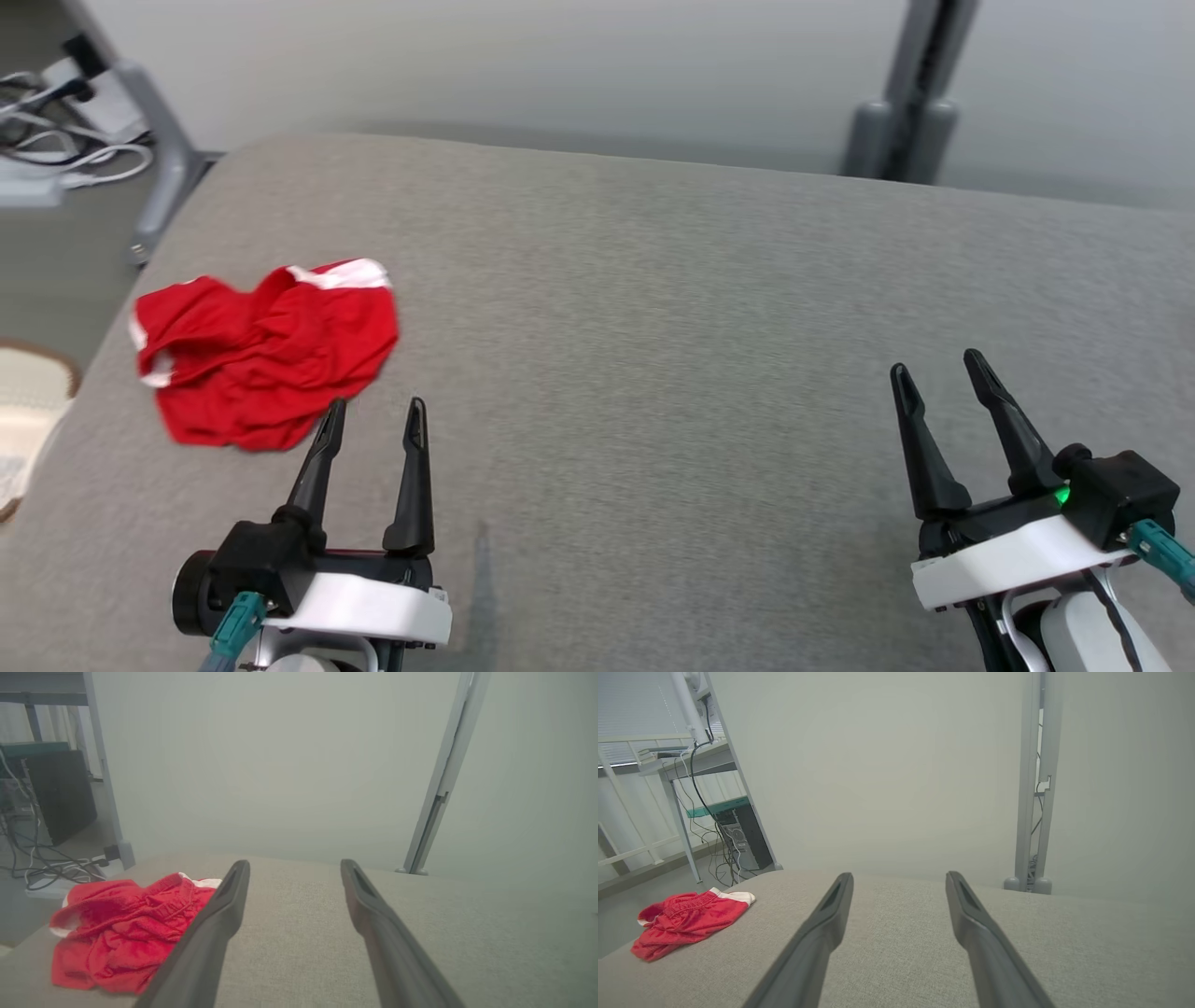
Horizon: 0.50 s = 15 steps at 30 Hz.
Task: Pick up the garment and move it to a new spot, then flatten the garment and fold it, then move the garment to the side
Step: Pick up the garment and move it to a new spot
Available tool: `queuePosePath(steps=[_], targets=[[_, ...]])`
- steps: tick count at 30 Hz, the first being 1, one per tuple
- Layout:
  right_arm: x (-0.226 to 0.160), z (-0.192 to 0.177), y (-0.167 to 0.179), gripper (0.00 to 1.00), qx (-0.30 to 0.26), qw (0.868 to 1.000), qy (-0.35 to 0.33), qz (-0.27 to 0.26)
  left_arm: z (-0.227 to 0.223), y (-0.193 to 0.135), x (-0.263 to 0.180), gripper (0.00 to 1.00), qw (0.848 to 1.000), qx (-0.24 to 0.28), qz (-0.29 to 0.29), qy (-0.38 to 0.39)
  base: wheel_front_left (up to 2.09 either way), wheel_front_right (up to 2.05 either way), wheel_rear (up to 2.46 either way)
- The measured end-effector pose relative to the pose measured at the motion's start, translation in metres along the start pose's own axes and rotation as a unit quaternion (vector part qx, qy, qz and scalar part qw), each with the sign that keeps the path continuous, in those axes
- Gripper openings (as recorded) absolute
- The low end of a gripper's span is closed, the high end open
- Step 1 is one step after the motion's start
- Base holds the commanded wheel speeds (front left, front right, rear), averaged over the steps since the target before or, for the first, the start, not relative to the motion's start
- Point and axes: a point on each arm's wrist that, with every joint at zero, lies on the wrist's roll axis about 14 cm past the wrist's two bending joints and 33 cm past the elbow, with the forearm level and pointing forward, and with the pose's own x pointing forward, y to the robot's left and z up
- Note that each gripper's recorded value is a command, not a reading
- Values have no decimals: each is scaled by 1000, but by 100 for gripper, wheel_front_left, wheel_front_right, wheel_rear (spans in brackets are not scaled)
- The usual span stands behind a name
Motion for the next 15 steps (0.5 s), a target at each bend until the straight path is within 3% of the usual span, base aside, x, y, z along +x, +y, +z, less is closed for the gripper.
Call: queuePosePath(steps=[15], targets=[[29,-20,91,100,20,991,23,134,19,79,-57,100,991,18,129,-19,0,0,0]])
